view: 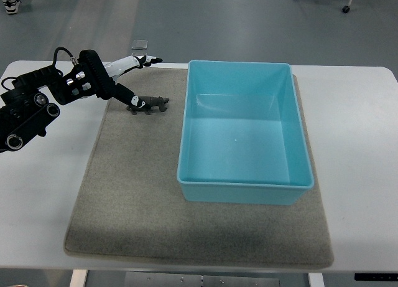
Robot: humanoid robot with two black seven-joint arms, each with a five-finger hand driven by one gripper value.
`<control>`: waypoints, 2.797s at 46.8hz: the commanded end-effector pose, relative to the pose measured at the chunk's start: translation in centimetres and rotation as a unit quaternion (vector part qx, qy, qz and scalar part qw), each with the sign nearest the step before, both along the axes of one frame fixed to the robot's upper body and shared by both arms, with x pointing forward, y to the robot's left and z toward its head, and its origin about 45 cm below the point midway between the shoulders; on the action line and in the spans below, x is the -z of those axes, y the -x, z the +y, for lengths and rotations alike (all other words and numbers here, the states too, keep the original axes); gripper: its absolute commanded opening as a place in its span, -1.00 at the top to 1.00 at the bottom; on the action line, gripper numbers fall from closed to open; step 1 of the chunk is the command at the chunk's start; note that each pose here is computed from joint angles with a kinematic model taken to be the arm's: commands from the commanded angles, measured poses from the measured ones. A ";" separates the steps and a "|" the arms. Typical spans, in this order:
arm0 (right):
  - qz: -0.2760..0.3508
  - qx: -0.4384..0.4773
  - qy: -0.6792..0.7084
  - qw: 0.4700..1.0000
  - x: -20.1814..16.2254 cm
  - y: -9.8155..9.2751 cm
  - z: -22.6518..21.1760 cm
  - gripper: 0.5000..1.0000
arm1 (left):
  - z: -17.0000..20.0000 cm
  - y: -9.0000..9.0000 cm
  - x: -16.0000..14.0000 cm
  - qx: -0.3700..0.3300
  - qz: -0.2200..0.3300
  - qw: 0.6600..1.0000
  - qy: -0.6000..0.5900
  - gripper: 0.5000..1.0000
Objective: Place brown hippo in blue box with left hand
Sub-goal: 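Reach the left hand forward and down over the brown hippo, then close the left hand fingers around the brown hippo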
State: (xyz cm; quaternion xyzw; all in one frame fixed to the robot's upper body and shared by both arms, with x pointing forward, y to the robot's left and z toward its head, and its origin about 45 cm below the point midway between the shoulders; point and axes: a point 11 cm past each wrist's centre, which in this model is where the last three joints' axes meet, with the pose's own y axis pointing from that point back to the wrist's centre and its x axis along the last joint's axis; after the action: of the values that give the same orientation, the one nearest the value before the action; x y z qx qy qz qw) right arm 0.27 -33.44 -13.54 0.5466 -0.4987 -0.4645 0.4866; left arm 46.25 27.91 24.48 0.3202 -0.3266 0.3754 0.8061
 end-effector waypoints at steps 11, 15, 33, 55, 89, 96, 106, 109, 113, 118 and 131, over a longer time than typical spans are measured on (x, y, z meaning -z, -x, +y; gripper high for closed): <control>0.000 0.000 0.000 1.000 0.0 0.0 0.0 -0.74 | -0.9 0.4 0.1 0.033 -0.017 0.998 -0.058 -0.93; 0.000 0.000 0.000 1.000 0.0 0.0 0.0 -0.74 | -1.3 0.6 0.1 0.047 -0.017 0.996 -0.069 -0.93; 0.000 0.000 0.000 1.000 0.0 0.0 0.0 -0.74 | 1.3 0.7 -0.1 0.037 -0.016 0.993 -0.114 -0.87; 0.000 0.000 0.000 1.000 0.0 0.0 0.0 -0.74 | 1.4 0.7 0.4 0.040 -0.020 0.990 -0.135 -0.35; 0.000 0.000 0.000 1.000 0.0 0.0 0.0 -0.74 | 0.9 1.0 1.9 0.045 -0.016 0.987 -0.150 0.11; 0.000 0.000 0.000 1.000 0.0 0.0 0.0 -0.74 | 1.0 0.9 1.9 0.044 -0.016 0.987 -0.151 0.27; 0.000 0.000 0.000 1.000 0.0 0.0 0.0 -0.74 | 1.0 0.9 1.9 0.044 -0.016 0.987 -0.152 0.72; 0.000 0.000 0.000 1.000 0.0 0.0 0.0 -0.74 | 1.0 0.9 1.9 0.043 -0.016 0.987 -0.152 0.89; 0.000 0.000 0.000 1.000 0.0 0.0 0.0 -0.74 | 1.0 0.9 1.9 0.043 -0.016 0.987 -0.152 1.00; 0.000 0.000 0.000 1.000 0.0 0.0 0.0 -0.74 | 1.1 0.9 1.9 0.042 -0.016 0.987 -0.152 1.00; 0.000 0.000 0.000 1.000 0.0 0.0 0.0 -0.74 | 0.9 0.7 1.3 0.039 -0.020 0.989 -0.140 1.00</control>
State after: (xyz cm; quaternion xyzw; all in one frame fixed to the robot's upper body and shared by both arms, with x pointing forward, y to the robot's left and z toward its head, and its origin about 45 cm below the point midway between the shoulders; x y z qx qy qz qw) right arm 0.26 -33.44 -13.54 0.5466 -0.4987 -0.4645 0.4866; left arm 45.39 28.88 22.80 0.4150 -0.4039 0.2955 0.7598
